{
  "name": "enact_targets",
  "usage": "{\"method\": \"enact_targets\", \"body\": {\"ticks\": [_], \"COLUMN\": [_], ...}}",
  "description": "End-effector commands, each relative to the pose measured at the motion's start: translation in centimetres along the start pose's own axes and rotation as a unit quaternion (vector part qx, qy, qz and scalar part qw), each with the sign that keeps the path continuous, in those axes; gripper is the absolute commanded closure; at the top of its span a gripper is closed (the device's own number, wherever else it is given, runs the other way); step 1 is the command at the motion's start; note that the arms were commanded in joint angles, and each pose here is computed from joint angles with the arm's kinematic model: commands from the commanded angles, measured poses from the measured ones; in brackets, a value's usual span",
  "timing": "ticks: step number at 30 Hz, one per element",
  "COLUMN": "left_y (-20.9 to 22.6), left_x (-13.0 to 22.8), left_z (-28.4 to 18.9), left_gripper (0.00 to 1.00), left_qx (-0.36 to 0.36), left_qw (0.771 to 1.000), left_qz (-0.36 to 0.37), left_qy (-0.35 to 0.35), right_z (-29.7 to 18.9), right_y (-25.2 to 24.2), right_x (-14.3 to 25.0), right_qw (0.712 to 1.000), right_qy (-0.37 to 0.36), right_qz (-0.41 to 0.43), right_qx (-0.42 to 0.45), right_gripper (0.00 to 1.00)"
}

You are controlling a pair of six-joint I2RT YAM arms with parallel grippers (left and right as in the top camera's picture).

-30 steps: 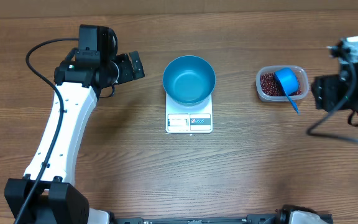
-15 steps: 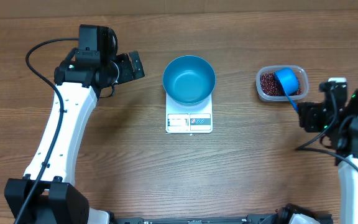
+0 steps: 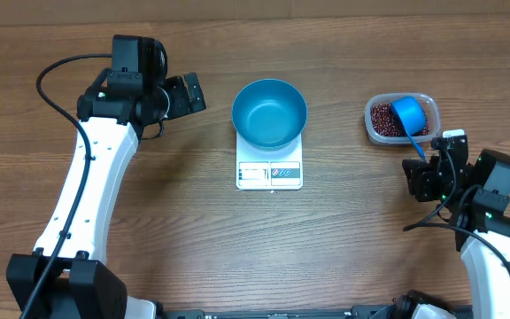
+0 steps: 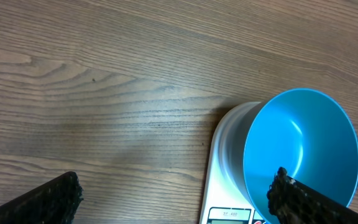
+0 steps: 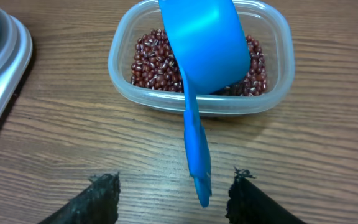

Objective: Scoop item into bowl and weigh 150g on scale

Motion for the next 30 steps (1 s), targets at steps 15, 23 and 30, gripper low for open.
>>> {"method": "enact_targets", "body": {"ticks": [15, 23, 30], "left_y": [-0.3, -0.3, -0.3], "left_x": [-0.6, -0.6, -0.6], "left_z": [-0.9, -0.9, -0.9], "left_gripper": [0.01, 0.01, 0.0], "left_qx": [0.005, 0.005, 0.005], "left_qw": [1.0, 1.0, 1.0], "left_qz": [0.014, 0.014, 0.014], "left_qy": [-0.016, -0.016, -0.016], "right_z": [3.0, 3.9, 5.2], "right_y": [-1.0, -1.2, -1.7], "right_x": [-0.3, -0.1, 0.2], "right_qw": [0.999, 0.998, 0.998], "right_qy": [-0.028, -0.029, -0.032], "right_qz": [-0.041, -0.049, -0.051], "right_qx": [-0.019, -0.024, -0.023], "right_gripper": [0.52, 0.6, 0.61]}}
Point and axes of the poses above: each gripper's point midway between its finger pads, its own z axis out along the fingers, its own y axis along the line the jaws close on, x = y × z, the point moved 6 cm from there along -z, back along the fingers, and after that the axes turned 10 degrees about -z, right-handed, at the moved point
